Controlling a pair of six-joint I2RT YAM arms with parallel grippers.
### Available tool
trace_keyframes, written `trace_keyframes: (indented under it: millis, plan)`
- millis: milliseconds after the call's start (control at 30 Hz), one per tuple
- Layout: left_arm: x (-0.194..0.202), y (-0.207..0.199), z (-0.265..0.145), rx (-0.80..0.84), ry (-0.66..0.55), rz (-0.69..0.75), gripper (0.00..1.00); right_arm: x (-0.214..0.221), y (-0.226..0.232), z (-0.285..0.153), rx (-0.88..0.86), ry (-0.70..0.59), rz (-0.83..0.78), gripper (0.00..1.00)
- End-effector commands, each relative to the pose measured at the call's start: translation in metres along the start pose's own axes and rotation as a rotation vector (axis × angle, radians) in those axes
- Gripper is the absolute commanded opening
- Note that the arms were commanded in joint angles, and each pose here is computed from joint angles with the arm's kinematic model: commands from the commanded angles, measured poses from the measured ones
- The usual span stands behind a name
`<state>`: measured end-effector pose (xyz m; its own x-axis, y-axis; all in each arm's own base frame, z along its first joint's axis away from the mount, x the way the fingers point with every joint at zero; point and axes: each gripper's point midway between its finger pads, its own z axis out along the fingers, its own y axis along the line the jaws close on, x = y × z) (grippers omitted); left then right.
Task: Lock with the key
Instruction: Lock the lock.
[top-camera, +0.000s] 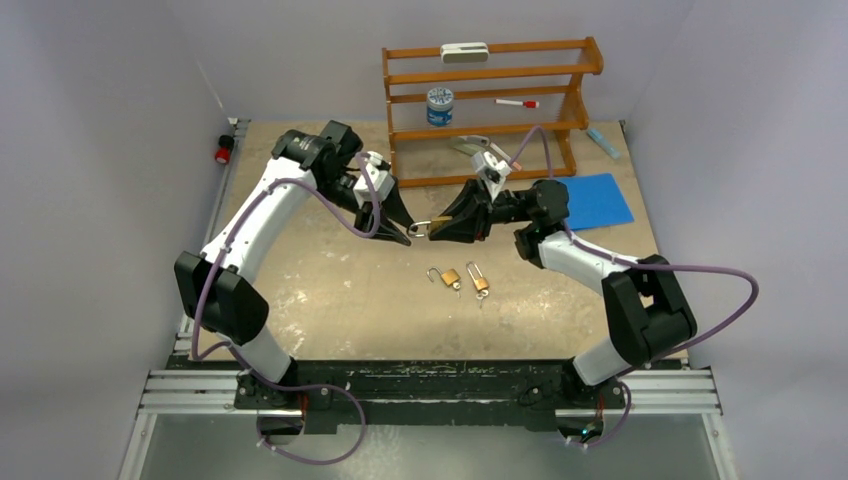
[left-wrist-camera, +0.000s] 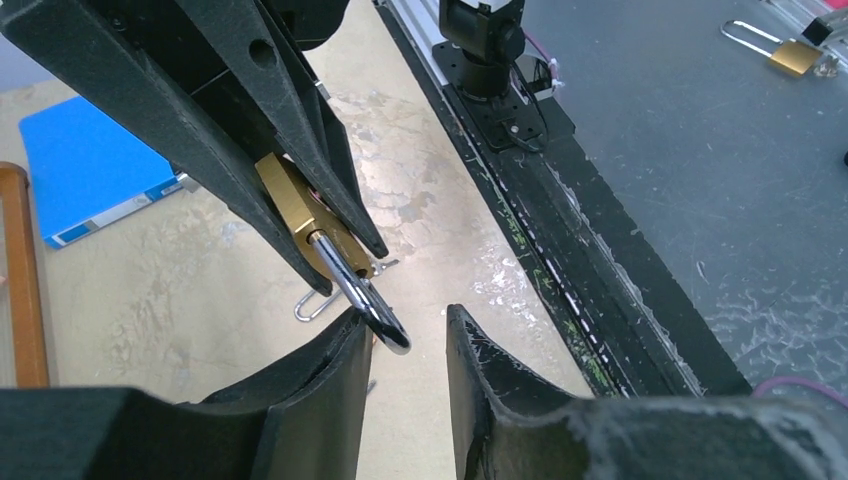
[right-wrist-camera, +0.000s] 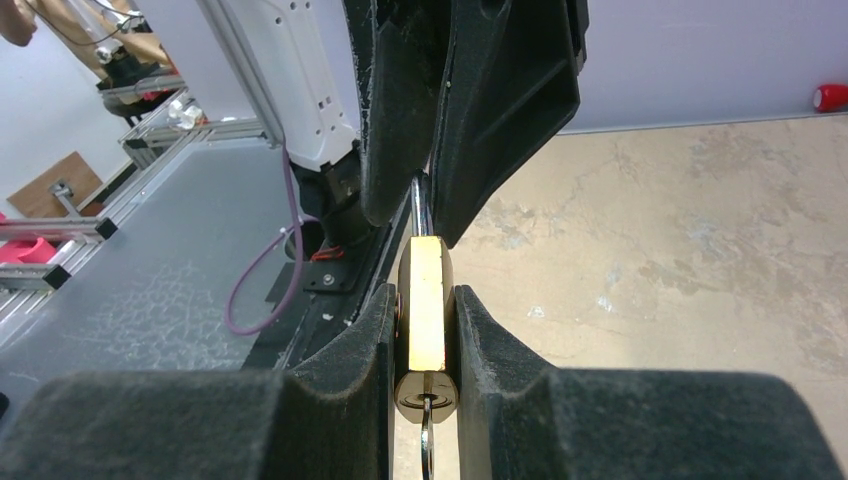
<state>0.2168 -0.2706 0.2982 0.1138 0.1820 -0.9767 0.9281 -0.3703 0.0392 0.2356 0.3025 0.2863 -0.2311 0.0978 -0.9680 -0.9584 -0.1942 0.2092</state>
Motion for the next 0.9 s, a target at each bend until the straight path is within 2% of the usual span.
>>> trace_keyframes:
  millis: [0,100,167,467,867]
  plan:
    - [-0.022,-0.003,-0.001,0.0,-0.04,0.041,0.28,-0.025,0.003,0.006,-0.004,-0.041,-0.116,0.0]
    - [-0.022,-0.003,0.0,0.003,-0.04,0.038,0.15,-0.026,0.003,0.006,-0.004,-0.04,-0.118,0.0]
    - [-0.021,-0.004,0.001,0.007,-0.04,0.038,0.0,-0.026,0.003,0.006,-0.004,-0.04,-0.119,0.0]
    - [-0.022,-0.013,0.008,0.028,-0.042,0.057,0.0,-0.027,0.0,0.007,0.007,-0.05,-0.132,0.0]
    - [-0.025,-0.019,0.014,0.04,-0.045,0.057,0.0,-0.045,-0.014,0.008,0.074,-0.121,-0.282,0.0]
